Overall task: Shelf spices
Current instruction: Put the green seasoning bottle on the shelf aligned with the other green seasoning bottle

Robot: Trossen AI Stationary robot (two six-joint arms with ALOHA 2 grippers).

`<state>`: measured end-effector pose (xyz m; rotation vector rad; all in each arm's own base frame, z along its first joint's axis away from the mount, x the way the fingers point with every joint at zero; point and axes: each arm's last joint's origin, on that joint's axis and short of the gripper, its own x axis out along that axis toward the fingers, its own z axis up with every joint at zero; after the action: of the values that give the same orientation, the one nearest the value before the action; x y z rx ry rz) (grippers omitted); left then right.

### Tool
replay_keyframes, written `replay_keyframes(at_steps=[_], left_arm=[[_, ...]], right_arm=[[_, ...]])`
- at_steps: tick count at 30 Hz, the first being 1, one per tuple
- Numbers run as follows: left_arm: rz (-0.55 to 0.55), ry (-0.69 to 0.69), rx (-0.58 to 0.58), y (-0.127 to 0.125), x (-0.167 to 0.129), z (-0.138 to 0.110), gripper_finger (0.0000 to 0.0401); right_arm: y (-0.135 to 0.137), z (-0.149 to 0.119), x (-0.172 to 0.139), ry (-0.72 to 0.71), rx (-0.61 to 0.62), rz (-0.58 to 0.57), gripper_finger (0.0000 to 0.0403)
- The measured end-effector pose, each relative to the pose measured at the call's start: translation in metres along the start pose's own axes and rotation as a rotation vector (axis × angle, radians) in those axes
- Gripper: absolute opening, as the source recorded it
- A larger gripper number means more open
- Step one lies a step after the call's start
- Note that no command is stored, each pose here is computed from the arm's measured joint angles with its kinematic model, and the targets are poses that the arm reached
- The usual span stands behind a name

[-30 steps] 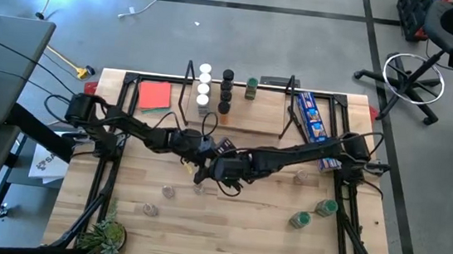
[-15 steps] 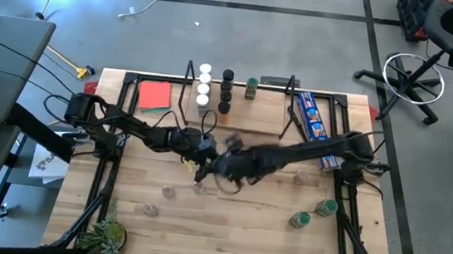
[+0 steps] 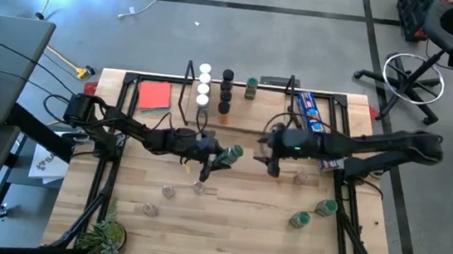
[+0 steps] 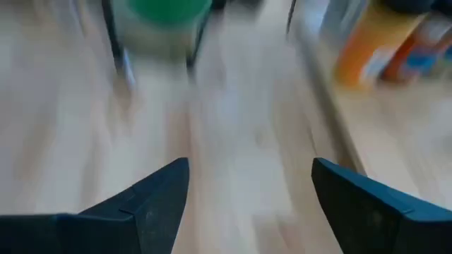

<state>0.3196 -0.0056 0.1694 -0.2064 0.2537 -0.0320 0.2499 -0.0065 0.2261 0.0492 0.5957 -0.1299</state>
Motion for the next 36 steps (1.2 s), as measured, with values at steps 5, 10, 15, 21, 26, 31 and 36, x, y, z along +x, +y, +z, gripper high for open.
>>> replay_keyframes(at_steps=[5, 10, 15, 21, 26, 31, 36], left_arm=[[-0.016, -0.172, 0.021, -0.004, -0.001, 0.017, 0.0189], [-0.021, -0.276, 0.022, -0.005, -0.003, 0.027, 0.0189], [-0.017, -0.309, 0.038, -0.006, -0.004, 0.029, 0.0189], [-0.006, -0.315, 0.056, -0.007, -0.004, 0.03, 0.0189], [-0.007, -0.317, 0.056, -0.007, -0.004, 0.03, 0.0189], [-0.005, -0.305, 0.057, -0.007, -0.004, 0.029, 0.0189], [-0.002, -0.295, 0.056, -0.007, -0.003, 0.028, 0.0189]], right_arm=[[0.001, -0.008, -0.01, -0.515, 0.206, 0.093, 0.0295], [0.001, 0.0, -0.014, -0.717, 0.21, 0.119, 0.0295], [0.005, 0.025, -0.003, -0.715, 0.171, 0.152, 0.0295], [0.01, 0.051, 0.017, -0.618, 0.135, 0.156, 0.0296], [0.014, 0.07, 0.029, -0.48, 0.109, 0.186, 0.0296], [0.016, 0.089, 0.027, -0.372, 0.058, 0.163, 0.0283], [0.015, 0.108, 0.016, -0.231, 0.043, 0.134, 0.0242]])
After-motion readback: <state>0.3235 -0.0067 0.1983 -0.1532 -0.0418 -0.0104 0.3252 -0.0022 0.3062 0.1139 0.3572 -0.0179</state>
